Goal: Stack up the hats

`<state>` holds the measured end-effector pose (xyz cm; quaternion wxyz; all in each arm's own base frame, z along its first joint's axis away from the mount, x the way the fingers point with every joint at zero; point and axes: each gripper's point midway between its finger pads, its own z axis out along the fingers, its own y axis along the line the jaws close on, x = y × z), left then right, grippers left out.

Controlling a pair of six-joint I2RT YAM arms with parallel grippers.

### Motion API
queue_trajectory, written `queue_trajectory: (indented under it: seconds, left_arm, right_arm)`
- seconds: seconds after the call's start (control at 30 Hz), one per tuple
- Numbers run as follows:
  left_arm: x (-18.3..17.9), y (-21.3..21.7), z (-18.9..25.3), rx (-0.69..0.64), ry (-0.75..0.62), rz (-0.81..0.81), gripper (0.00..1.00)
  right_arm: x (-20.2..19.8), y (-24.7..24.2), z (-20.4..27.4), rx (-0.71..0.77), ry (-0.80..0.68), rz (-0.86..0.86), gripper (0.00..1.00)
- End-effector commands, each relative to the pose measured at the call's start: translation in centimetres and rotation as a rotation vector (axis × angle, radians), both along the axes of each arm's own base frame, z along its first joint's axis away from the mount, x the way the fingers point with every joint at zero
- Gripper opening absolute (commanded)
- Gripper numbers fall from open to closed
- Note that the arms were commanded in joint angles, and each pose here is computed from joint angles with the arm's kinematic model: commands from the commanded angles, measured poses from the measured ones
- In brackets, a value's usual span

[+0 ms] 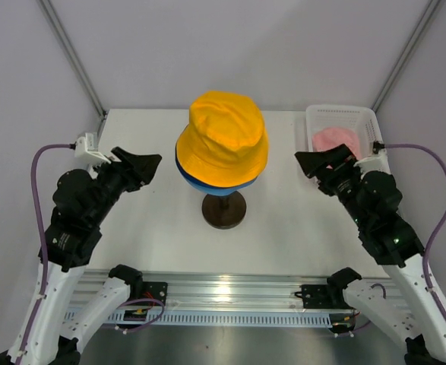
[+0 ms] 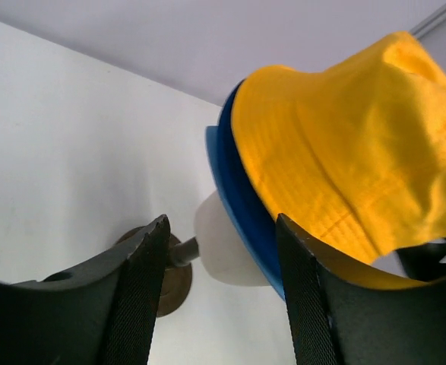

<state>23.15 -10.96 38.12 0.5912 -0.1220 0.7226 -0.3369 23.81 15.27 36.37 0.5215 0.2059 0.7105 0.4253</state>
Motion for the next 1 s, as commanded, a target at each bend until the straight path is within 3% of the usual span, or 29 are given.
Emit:
queue_trajectory:
  seconds: [0.0, 0.07, 0.1, 0.17, 0.33, 0.43, 0.53, 0.97]
  left_arm:
    - [1.4, 1.3, -1.6, 0.061, 0.047, 0.078, 0.67]
    - [1.9, 1.2, -2.4, 0.066, 0.067, 0.067, 0.68]
    - [1.9, 1.0, -2.5, 0.063, 0.067, 0.048, 0.69]
    - [2.3, 1.1, -2.9, 0.058, 0.074, 0.036, 0.71]
    - [3.1, 2.0, -3.9, 0.088, 0.09, 0.053, 0.72]
    - [3.7, 2.6, -5.1, 0.112, 0.115, 0.072, 0.72]
    - [4.4, 2.7, -6.1, 0.122, 0.136, 0.066, 0.72]
    - [6.1, 3.1, -7.5, 0.185, 0.144, 0.048, 0.72]
  right_arm:
    - [2.2, -5.5, -4.1, -0.324, 0.106, -0.167, 0.99]
    - [4.1, -5.9, -5.9, -0.391, 0.158, -0.125, 0.99]
    - [5.7, -8.2, -6.1, -0.387, 0.179, -0.181, 0.99]
    - [8.1, -9.0, -8.1, -0.356, 0.247, -0.124, 0.99]
    - [13.7, -17.8, -11.3, -0.343, 0.321, -0.296, 0.98]
    - [16.5, -21.2, -14.4, -0.39, 0.399, -0.35, 0.9]
    - [18.9, -22.6, -17.8, -0.405, 0.477, -0.327, 0.81]
    - [23.6, -26.3, -24.1, -0.551, 0.574, -0.407, 0.7]
